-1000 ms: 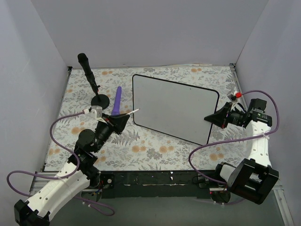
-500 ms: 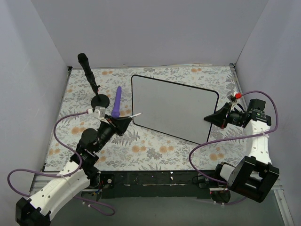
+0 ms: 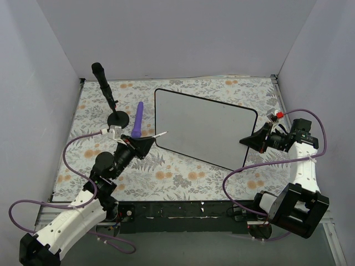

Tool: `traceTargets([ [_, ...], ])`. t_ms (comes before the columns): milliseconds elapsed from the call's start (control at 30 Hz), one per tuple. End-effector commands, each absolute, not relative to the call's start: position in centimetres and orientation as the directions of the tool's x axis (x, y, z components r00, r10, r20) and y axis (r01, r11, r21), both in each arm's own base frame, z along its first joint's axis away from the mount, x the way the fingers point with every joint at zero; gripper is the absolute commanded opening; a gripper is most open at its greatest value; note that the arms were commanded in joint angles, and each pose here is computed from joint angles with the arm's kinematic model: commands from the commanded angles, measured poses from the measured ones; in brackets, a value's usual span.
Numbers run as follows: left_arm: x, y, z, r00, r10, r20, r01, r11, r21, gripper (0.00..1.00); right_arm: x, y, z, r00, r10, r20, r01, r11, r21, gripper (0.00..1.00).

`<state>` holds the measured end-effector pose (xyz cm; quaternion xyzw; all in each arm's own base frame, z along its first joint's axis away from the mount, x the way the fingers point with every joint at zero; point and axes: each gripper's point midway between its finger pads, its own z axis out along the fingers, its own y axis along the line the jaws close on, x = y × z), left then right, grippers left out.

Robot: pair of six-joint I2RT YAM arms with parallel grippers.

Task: Write a sentence on the whiteboard
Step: Write with the whiteboard marker without the cap on the whiteboard.

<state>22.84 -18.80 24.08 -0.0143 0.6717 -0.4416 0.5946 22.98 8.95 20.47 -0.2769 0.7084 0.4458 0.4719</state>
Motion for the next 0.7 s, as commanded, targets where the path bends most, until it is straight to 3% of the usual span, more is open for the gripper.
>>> traceTargets([
  [0,22.7,-18.7,26.1,-0.259,-0.587,-0.767,0.535,0.574,-0.620,0.00,23.5,8.4,20.0,-0.336,-0.039,-0.941,-0.833,0.478,0.278,0.01],
  [400,22.8,-17.9,27.0,-0.226,-0.591,-0.775,0.528,0.594,-0.607,0.00,23.5,8.5,19.8,-0.342,-0.035,-0.939,-0.832,0.476,0.285,0.01],
  [667,22.9,-18.1,27.5,-0.264,-0.615,-0.743,0.567,0.524,-0.636,0.00,23.6,8.4,19.7,-0.344,-0.035,-0.938,-0.832,0.475,0.287,0.01],
])
